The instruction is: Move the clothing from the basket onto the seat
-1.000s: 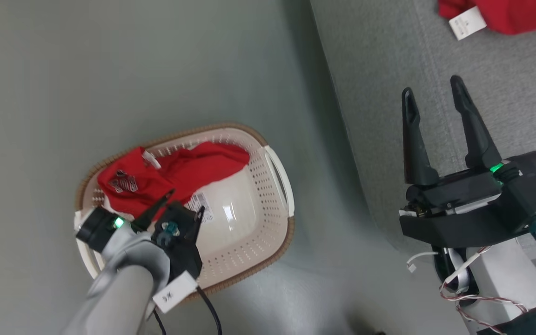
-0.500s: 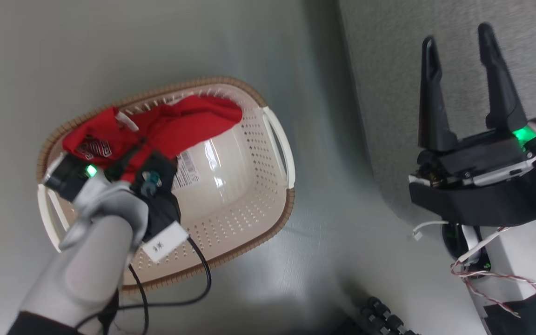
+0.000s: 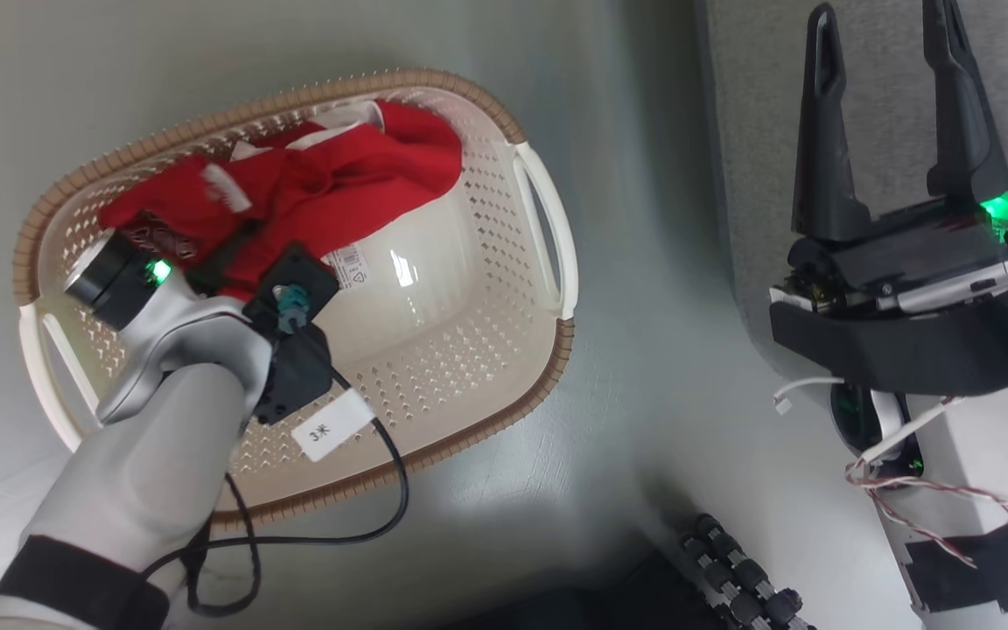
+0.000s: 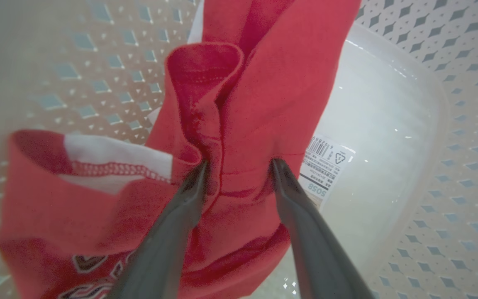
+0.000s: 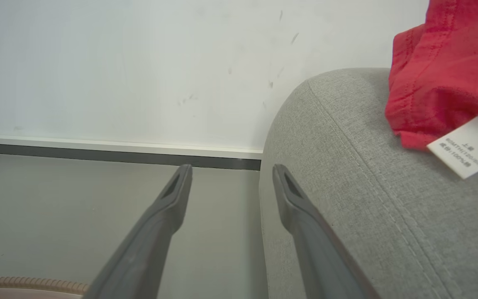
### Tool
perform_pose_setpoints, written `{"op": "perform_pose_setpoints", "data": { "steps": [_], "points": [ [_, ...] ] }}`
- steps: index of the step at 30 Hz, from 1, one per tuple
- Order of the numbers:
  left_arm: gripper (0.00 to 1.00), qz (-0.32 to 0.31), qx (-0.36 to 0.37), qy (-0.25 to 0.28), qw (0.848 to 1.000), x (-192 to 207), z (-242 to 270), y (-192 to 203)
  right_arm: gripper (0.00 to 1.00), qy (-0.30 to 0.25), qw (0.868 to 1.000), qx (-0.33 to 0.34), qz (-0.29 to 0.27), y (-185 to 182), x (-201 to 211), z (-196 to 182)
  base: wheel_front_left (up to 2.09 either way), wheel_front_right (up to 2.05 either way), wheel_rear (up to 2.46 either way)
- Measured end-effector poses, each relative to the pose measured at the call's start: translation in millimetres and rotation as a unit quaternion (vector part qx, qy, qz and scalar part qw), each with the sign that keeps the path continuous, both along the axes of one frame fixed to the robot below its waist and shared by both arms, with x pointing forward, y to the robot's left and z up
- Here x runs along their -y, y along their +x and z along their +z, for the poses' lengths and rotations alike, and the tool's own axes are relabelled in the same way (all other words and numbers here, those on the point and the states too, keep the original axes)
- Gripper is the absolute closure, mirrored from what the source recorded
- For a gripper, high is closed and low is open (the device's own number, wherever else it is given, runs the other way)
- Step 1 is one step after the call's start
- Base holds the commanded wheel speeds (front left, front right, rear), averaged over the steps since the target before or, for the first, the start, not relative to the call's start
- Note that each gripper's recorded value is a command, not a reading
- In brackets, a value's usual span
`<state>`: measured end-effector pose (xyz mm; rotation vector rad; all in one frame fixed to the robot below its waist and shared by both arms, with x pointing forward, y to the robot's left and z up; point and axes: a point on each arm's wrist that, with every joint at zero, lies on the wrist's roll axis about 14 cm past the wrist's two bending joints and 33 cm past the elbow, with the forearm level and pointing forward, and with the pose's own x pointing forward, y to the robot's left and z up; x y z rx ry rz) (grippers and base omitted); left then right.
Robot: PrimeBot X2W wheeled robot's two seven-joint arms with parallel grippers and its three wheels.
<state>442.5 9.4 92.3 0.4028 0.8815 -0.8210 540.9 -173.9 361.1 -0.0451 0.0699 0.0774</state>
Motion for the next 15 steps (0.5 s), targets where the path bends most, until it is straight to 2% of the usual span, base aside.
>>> {"op": "perform_pose_setpoints", "data": {
  "steps": [7,15],
  "points": [
    [1.0,-0.009,0.013,-0.038,0.999,25.1,9.5,-5.2,0.0,0.001,1.0,-0.012,-0.002,1.7,-1.2,-10.8,0.0,0.0,0.0],
    [1.0,0.018,0.048,-0.104,0.993,46.3,44.0,6.0,0.0,0.0,1.0,-0.02,0.021,2.2,-9.4,-10.1,0.0,0.0,0.0]
  ]
}}
